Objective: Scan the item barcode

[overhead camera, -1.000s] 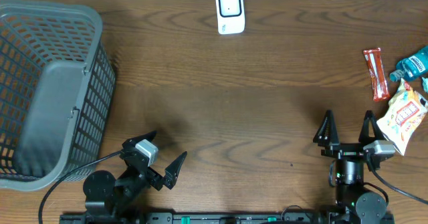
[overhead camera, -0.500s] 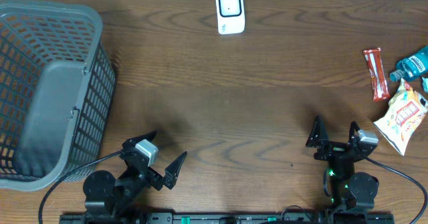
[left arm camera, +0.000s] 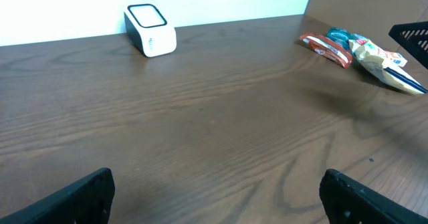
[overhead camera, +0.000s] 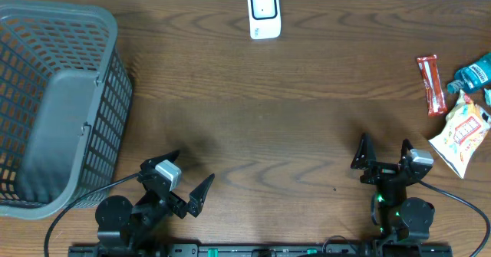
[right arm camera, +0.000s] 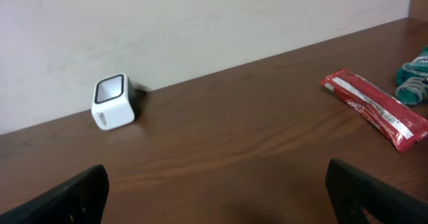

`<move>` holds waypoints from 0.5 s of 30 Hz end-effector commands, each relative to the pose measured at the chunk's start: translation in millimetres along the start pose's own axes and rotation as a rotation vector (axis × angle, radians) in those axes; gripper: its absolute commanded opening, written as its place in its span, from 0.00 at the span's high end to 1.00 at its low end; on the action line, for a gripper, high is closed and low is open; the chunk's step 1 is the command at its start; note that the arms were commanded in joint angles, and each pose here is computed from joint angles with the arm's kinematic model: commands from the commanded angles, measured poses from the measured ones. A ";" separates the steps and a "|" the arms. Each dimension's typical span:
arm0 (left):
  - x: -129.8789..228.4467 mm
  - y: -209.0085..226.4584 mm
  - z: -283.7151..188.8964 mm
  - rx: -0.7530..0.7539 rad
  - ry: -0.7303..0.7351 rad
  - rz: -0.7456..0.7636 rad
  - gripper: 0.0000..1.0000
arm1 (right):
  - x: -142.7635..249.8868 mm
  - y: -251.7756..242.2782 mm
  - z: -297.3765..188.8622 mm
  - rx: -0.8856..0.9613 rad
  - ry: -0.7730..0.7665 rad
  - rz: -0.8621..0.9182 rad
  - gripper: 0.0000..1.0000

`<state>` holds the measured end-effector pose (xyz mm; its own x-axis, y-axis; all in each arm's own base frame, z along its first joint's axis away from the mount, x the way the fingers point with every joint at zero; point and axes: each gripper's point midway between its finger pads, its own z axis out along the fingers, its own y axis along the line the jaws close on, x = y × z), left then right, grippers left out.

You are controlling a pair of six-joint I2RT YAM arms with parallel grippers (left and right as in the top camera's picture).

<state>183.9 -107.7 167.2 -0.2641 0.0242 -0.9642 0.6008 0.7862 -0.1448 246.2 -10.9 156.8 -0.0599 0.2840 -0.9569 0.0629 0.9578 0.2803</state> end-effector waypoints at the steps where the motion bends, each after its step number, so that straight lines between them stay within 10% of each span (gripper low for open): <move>1: -0.5 -0.7 -0.2 0.002 -0.003 0.021 0.02 | 0.1 -0.9 -0.3 0.007 -0.002 -0.013 0.01; 15: -0.6 1.4 -0.3 -0.011 -0.003 0.035 0.02 | 0.1 -0.9 -0.3 0.007 -0.002 -0.013 0.01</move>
<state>184.0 -107.7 167.2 -0.2636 0.0248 -0.9643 0.6007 0.7864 -0.1440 246.2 -10.9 156.8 -0.0600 0.2833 -0.9572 0.0628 0.9581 0.2796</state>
